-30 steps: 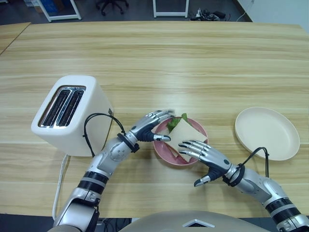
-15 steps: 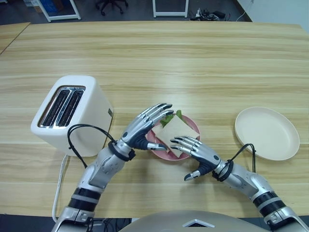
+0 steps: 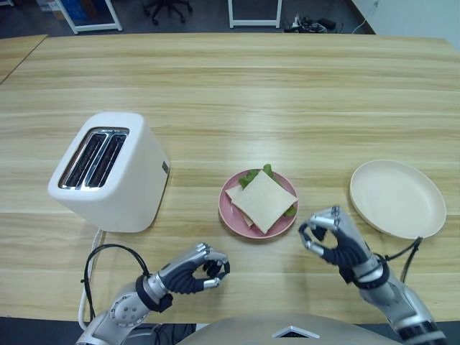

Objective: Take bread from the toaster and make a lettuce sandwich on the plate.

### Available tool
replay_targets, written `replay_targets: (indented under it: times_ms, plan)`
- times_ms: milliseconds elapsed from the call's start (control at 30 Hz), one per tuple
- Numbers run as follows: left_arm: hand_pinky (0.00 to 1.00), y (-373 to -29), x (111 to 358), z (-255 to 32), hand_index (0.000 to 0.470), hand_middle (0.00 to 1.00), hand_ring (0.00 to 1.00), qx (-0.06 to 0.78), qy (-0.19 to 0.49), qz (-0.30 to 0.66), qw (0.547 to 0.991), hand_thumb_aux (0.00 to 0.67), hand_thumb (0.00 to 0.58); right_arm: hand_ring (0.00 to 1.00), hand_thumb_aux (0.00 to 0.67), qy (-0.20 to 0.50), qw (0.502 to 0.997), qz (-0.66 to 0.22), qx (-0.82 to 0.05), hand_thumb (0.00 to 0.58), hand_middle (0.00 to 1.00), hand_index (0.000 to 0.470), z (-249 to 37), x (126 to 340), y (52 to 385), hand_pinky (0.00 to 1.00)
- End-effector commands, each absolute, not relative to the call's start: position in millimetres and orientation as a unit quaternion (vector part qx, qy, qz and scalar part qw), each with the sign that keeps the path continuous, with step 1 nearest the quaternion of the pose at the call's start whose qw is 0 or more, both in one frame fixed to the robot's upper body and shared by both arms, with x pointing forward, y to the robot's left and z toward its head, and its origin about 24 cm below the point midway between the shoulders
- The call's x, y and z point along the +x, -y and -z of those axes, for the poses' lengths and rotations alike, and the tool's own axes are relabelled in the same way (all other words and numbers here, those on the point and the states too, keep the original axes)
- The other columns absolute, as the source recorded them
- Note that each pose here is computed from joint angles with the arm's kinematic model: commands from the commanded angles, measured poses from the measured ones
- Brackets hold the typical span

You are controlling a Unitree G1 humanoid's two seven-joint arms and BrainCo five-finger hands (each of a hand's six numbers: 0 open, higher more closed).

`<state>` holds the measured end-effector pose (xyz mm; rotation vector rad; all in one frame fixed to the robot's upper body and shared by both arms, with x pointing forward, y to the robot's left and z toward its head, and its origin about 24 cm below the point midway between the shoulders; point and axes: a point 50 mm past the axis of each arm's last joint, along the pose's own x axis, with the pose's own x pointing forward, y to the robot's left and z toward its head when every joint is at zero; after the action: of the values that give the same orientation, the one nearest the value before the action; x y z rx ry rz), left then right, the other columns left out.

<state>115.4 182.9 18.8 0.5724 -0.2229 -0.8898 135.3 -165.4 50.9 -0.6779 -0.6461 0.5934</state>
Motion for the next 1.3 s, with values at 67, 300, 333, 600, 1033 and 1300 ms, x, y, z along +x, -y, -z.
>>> replay_targets:
  times_ms: [67, 300, 333, 600, 1033, 1300]
  plan:
    - [1.0, -169.1, 122.6, -6.5, 0.47, 1.0, 1.0, 0.29, 0.07, 0.423, 0.856, 0.67, 0.58, 1.0, 0.67, 0.266, 0.827, -0.308, -0.388, 0.58, 1.0, 0.47, -37.2, 134.6, 169.9, 1.0]
    - [1.0, -159.9, 128.1, -0.3, 0.47, 1.0, 1.0, 0.304, 0.059, 0.423, 0.852, 0.67, 0.58, 1.0, 0.67, 0.246, 0.804, -0.336, -0.424, 0.58, 1.0, 0.47, -19.7, 133.6, 160.8, 1.0]
    - [1.0, -159.3, 128.8, 3.9, 0.47, 1.0, 1.0, 0.315, 0.047, 0.424, 0.848, 0.67, 0.58, 1.0, 0.67, 0.237, 0.797, -0.354, -0.43, 0.58, 1.0, 0.47, -14.5, 131.2, 158.5, 1.0]
    - [1.0, -148.8, 162.1, 35.0, 0.47, 1.0, 1.0, 0.409, -0.002, 0.401, 0.82, 0.67, 0.58, 1.0, 0.67, 0.206, 0.753, -0.384, -0.494, 0.58, 1.0, 0.47, 20.5, 164.1, 138.9, 1.0]
    - [1.0, -131.0, 223.9, 54.5, 0.47, 1.0, 1.0, 0.449, 0.023, 0.326, 0.832, 0.67, 0.58, 1.0, 0.67, 0.134, 0.852, -0.232, -0.451, 0.58, 1.0, 0.47, 34.8, 241.0, 122.0, 1.0]
    - [0.0, -127.0, 210.9, 39.3, 0.197, 0.0, 0.0, 0.359, 0.1, 0.299, 0.878, 0.281, 0.385, 0.4, 0.032, 0.151, 0.876, -0.221, -0.401, 0.053, 0.4, 0.022, 34.9, 224.8, 125.0, 0.4]
